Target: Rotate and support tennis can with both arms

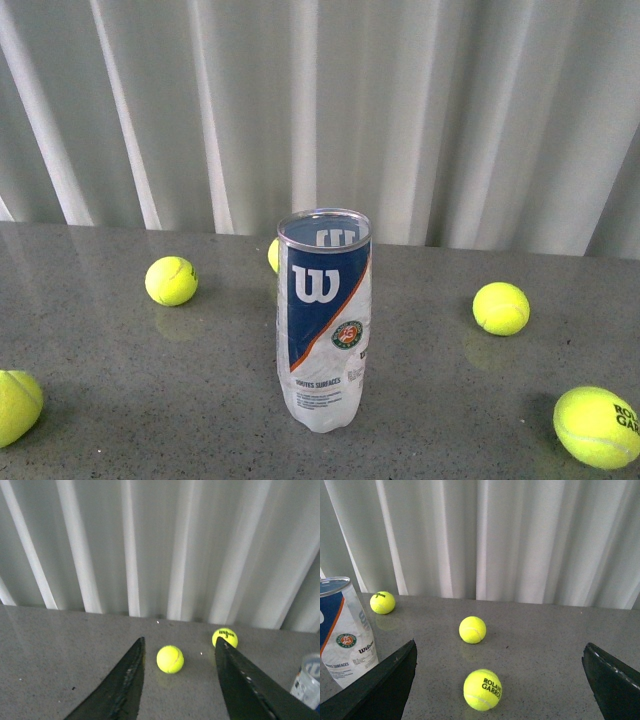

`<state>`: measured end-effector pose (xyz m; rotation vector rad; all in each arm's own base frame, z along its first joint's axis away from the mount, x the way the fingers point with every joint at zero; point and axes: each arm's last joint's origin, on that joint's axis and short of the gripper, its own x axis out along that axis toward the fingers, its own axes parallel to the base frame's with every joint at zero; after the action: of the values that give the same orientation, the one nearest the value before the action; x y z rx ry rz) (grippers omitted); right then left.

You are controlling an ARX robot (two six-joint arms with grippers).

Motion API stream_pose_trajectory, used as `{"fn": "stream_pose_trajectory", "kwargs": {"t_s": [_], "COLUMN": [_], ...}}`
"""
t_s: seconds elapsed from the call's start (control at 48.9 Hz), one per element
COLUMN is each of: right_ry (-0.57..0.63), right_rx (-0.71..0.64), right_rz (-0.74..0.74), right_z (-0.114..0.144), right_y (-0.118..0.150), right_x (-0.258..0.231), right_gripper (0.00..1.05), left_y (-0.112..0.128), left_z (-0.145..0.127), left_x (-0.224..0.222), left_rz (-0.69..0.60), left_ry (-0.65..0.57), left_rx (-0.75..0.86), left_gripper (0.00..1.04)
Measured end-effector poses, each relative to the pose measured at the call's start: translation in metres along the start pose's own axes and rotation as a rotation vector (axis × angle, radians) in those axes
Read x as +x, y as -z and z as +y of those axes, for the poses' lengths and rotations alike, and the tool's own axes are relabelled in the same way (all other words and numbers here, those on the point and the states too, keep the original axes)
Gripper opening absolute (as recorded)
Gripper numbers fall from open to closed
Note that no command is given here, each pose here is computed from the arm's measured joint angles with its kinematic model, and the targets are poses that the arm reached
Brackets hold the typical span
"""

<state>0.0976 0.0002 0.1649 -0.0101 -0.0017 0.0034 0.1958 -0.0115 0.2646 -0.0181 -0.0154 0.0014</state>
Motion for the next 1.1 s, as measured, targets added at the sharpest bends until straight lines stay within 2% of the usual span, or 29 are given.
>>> {"fn": "stream_pose_trajectory", "kwargs": {"t_s": [0.082, 0.184, 0.614, 1.104], "right_ry": [0.000, 0.000, 0.000, 0.000], "right_rx": [0.000, 0.000, 0.000, 0.000], "right_rz": [0.000, 0.000, 0.000, 0.000], "right_z": [0.000, 0.000, 0.000, 0.000], "right_y": [0.000, 0.000, 0.000, 0.000], "right_x": [0.000, 0.000, 0.000, 0.000], "right_gripper": [0.98, 0.98, 0.98, 0.98], "left_y": [0.024, 0.038, 0.075, 0.088], "left_z": [0.009, 0.012, 0.013, 0.013], "left_x": [-0.011, -0.025, -0.058, -0.076], "left_rz": [0.031, 0.019, 0.020, 0.018], "left_ry": [0.013, 0.000, 0.003, 0.003], "left_rx": [0.008, 0.009, 0.013, 0.013], "left_gripper": [0.27, 0.04, 0.04, 0.04]}}
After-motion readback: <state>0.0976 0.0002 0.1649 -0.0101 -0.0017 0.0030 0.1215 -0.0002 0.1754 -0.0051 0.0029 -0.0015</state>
